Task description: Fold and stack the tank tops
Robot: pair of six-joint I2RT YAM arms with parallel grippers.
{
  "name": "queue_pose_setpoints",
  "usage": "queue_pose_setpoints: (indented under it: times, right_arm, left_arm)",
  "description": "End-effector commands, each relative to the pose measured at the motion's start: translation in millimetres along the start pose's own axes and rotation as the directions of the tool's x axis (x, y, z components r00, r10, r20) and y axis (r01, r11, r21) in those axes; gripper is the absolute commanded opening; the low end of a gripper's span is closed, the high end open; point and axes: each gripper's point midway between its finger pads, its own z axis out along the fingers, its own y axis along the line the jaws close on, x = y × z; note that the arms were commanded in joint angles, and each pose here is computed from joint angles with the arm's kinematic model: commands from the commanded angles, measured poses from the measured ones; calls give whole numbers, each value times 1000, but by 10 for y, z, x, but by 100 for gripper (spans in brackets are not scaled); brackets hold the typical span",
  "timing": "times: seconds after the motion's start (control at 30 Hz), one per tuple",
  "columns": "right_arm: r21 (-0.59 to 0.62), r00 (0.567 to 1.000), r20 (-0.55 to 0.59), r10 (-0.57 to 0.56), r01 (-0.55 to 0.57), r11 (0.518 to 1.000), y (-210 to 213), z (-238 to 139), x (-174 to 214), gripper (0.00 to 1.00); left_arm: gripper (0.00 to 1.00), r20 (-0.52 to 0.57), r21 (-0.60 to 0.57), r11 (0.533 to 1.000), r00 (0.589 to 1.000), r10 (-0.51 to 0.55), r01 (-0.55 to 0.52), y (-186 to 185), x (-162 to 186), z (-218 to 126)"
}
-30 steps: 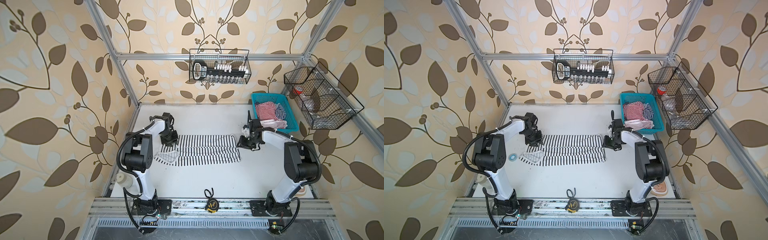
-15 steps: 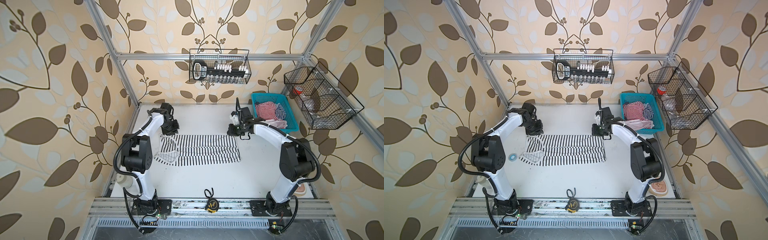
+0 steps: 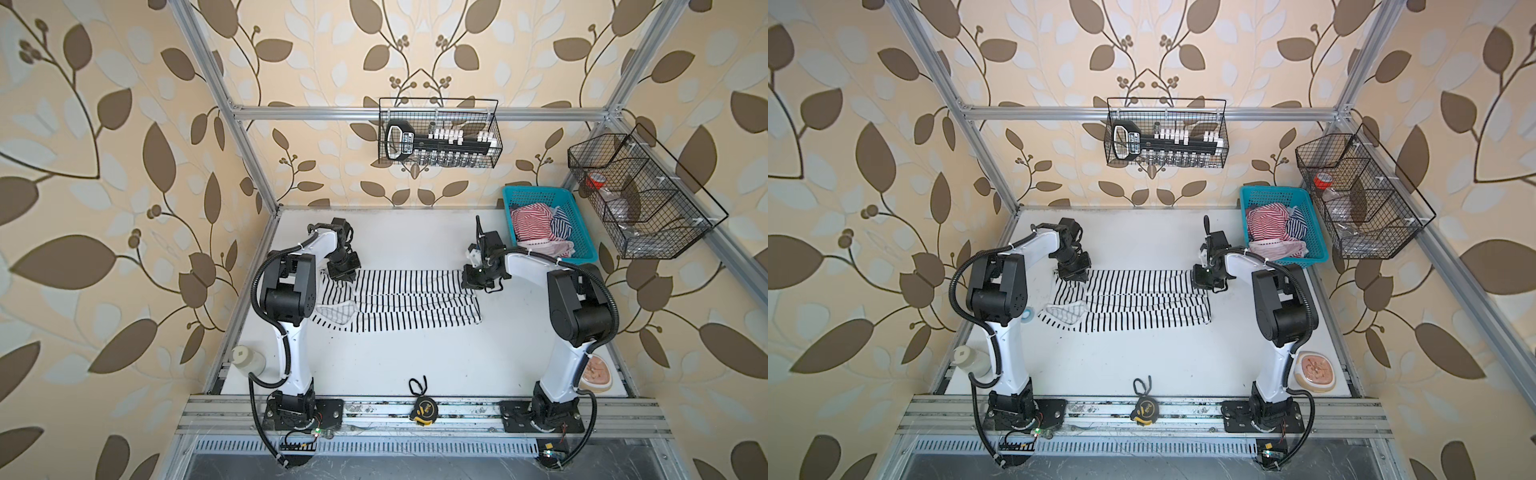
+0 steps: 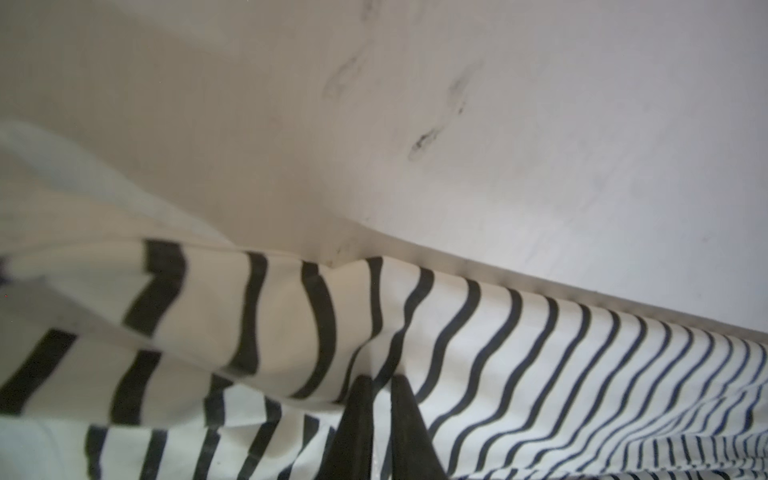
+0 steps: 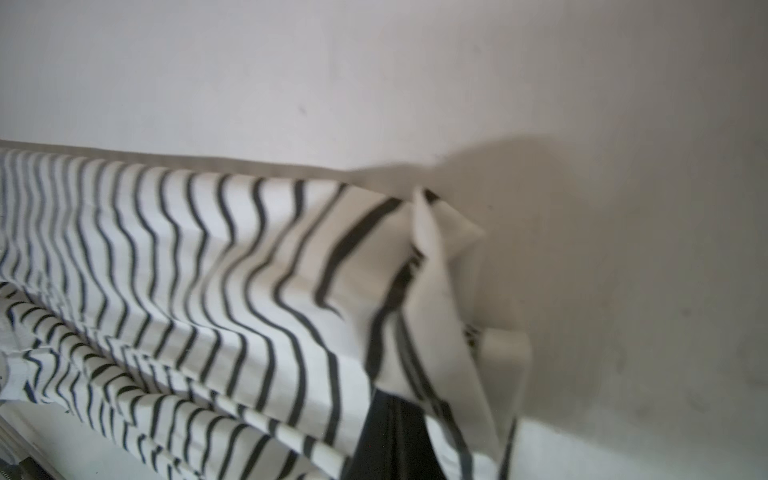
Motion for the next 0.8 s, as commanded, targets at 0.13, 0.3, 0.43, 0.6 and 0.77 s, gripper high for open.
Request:
queue_pose_setpoints:
  times: [0.13,0.3,0.43,0.6,0.77]
  right_arm:
    - [49,999,-52,-1,3,999,-145,36,287,0]
    - [66,998,-65,5,0,998,-121,-57,489,0]
    - [55,996,-84,24,-19,998,-83,-65,681,0]
    - [62,993,-116,36,-29,998,-29,-57,960,0]
    - [89,989,-142,31,-18,996,61,-66,1226,3]
  left_arm:
    - [12,-13,-35,999,999,-38,37,97,-35,118]
    - [11,-14,-29,999,999,-39,39,24,-172,171]
    - [11,-28,20,998,998,-55,55,-127,-322,252]
    - [9,-31,65,996,998,-56,58,-368,-524,389]
    - [7,-12,116,993,999,-33,34,-717,-736,507]
